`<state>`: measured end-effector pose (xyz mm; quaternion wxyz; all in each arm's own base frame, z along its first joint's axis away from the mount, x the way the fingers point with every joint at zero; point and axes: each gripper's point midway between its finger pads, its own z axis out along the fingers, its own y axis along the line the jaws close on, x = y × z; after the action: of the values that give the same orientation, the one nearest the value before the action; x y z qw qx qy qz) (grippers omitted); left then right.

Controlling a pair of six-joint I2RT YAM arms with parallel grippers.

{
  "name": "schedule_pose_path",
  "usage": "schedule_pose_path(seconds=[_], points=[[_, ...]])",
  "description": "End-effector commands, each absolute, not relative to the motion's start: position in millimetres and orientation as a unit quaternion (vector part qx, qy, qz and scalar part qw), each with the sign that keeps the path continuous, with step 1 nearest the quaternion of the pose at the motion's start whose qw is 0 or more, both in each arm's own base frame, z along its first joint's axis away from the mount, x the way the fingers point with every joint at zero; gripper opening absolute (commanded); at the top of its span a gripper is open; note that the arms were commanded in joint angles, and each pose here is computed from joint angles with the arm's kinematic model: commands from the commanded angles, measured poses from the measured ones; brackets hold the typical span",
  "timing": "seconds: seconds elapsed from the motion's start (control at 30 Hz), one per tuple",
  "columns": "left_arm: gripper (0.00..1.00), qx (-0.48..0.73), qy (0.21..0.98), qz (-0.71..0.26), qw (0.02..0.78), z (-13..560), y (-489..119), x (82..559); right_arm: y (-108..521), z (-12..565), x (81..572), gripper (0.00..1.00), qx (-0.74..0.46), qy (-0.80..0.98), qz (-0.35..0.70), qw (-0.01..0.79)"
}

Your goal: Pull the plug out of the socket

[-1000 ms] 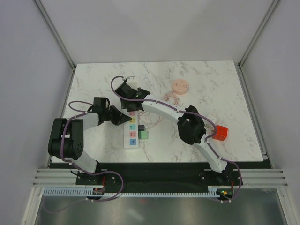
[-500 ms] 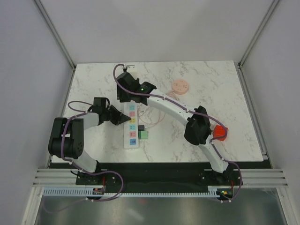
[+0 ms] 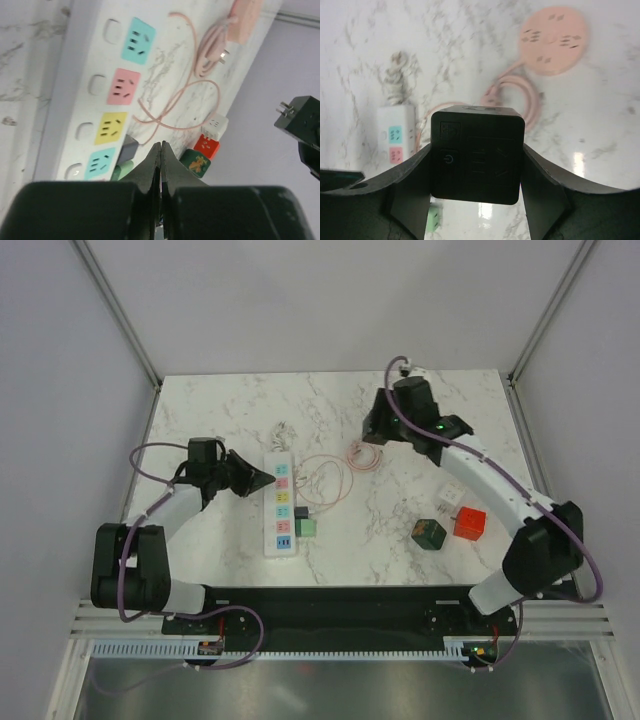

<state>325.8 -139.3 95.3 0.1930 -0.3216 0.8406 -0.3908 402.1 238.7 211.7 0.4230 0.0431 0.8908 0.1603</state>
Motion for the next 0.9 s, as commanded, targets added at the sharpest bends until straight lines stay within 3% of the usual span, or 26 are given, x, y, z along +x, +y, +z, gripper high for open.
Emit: schedule_pose_path(seconds=[0.0, 0.17, 0.37, 0.63, 0.87], points=[[0.02, -0.248, 0.835, -0.444, 0.211, 138, -153, 327, 168, 251, 408, 0.00, 0.085, 0.854, 0.186, 0.478], [0.02, -0.169, 0.824, -0.515, 0.166, 166, -176, 322, 49, 225, 390, 0.00, 0.191, 0.847, 0.163, 0.469], [0.02, -0.137, 0.829, -0.519, 0.158, 164, -179, 326, -31, 197, 360, 0.00, 0.291, 0.822, 0.158, 0.464], [0.02, -0.132, 0.843, -0.494, 0.166, 149, -174, 332, -69, 139, 335, 0.00, 0.372, 0.812, 0.135, 0.429], [0.02, -0.130, 0.846, -0.496, 0.147, 139, -175, 326, -72, 119, 338, 0.03, 0.370, 0.822, 0.137, 0.412]])
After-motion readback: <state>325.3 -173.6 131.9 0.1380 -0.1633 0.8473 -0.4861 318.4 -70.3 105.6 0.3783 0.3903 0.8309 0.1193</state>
